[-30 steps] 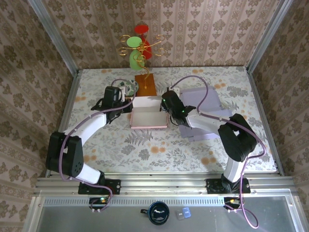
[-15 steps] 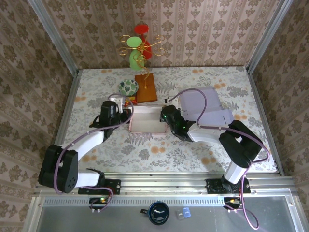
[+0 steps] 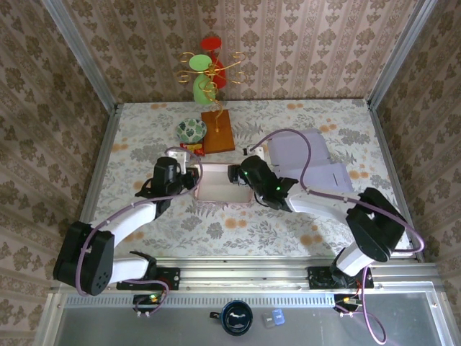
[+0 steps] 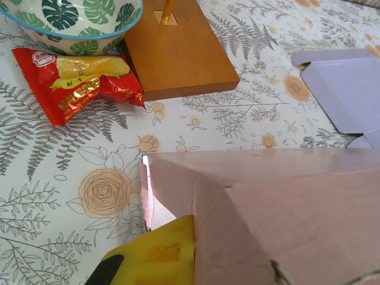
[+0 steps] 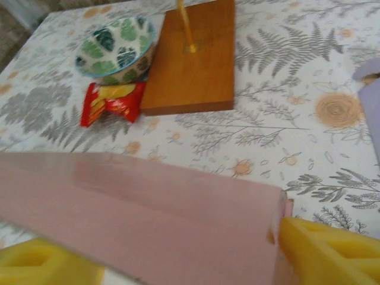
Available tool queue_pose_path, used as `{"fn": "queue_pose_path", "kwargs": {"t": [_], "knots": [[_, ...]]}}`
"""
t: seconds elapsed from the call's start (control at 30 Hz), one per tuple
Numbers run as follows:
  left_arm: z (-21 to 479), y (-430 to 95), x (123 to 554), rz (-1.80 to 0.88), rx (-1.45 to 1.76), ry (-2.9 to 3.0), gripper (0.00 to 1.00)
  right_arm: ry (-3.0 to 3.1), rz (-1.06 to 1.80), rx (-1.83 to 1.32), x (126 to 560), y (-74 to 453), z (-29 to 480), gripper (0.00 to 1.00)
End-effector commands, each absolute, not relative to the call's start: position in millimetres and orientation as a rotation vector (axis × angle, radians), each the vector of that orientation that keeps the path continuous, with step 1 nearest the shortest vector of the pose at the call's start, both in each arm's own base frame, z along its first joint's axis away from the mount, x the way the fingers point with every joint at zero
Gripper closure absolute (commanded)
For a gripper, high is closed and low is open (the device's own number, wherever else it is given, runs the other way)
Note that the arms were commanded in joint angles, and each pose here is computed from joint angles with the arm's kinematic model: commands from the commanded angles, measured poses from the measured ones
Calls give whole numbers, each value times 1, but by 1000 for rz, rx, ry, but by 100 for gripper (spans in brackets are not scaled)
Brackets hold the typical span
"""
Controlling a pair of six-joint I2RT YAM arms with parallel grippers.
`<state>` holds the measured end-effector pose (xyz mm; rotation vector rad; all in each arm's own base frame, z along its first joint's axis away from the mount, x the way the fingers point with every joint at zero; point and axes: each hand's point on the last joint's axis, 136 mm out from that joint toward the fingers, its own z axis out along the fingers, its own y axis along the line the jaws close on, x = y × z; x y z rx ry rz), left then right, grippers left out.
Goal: Fold the paper box
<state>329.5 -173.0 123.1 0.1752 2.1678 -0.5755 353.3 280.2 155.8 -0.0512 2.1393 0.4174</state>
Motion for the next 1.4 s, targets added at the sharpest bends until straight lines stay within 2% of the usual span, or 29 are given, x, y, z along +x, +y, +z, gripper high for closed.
{"fn": "queue_pose_path", "kwargs": {"t": [0.0,0.13,0.5,0.73,0.8,0.9,1.03,1.13,1.37], "knots": [[119,-171,324,-525,201,2200,100,2254,564,-39,328,289,164,15],[123,-172,327,-515,211,2193,100,2338,640,-64,311,293,174,0],[124,-175,329,-509,228,2196,100,2549,856,70,290,276,200,0],[124,-176,332,-506,229,2196,100,2487,1008,337,306,241,237,0],[125,-176,332,-505,228,2196,100,2483,1048,462,317,228,236,4],[125,-176,333,-502,228,2194,100,2521,1101,644,331,211,222,15],[125,-176,334,-498,227,2194,100,2680,1150,800,346,212,181,31],[126,-176,334,-500,225,2193,100,2774,1198,837,351,226,161,38],[128,-177,335,-504,230,2186,100,2863,1251,881,352,254,133,44]]}}
